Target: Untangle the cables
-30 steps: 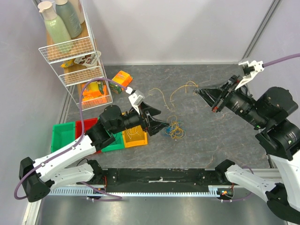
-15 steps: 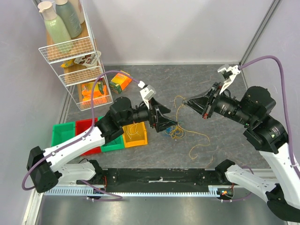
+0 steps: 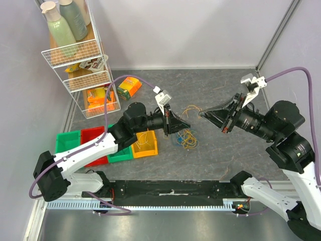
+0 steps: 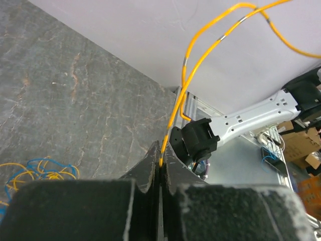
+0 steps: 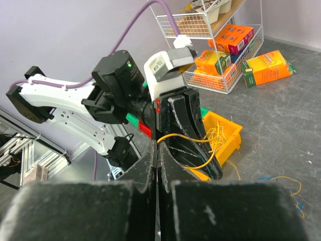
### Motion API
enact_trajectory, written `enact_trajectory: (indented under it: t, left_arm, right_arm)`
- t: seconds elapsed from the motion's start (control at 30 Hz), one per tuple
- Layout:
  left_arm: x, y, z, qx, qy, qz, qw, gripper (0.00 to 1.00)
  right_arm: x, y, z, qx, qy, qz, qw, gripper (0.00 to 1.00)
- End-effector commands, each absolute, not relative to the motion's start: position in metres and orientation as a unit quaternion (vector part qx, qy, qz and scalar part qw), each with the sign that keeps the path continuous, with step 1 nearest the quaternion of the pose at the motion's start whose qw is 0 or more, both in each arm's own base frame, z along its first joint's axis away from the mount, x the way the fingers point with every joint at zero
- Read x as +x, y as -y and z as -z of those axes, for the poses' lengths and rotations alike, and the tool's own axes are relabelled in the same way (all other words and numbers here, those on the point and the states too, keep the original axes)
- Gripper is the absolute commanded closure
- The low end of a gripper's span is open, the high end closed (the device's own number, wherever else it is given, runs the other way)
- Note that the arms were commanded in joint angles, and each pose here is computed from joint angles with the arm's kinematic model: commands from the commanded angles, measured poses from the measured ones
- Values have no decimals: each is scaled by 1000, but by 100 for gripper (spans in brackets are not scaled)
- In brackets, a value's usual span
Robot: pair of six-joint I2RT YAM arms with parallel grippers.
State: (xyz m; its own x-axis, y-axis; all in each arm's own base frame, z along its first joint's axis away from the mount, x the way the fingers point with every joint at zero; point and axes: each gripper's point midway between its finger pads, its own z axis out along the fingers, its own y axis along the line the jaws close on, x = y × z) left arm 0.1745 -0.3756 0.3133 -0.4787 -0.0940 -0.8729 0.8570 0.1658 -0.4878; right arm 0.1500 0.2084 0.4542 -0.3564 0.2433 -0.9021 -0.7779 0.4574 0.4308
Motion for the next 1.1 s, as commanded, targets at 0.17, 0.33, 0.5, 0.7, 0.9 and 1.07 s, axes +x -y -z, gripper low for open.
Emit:
enact_trajectory:
  t: [0.17,0.33,0.5,0.7,0.9,1.07]
  left_arm:
    - [197,306,-332,236,-666,452,545,98]
    - [187,252,-349,226,-680,383,583,98]
    - [198,195,-359,183,-746,259,585,98]
    - [204,141,-362,129,-801,137,569,98]
    - [211,80,-354,38,-798,24,601,98]
    - [213,40,-358,-25,-762,-42,645,98]
  right_arm:
    - [188,-173,-376,-162,-764,-325,533,100]
    - [182,-206,-325,-215,-771,-380,464,66]
    - [196,-205,-310,-207,-777,-357,476,30]
    - [202,-219,-298,-220,-770,-375,467,25]
    - [202,-225,-279,-225,-775,-385,447,24]
    - [200,-224,-273,-233,-776,-381,445,24]
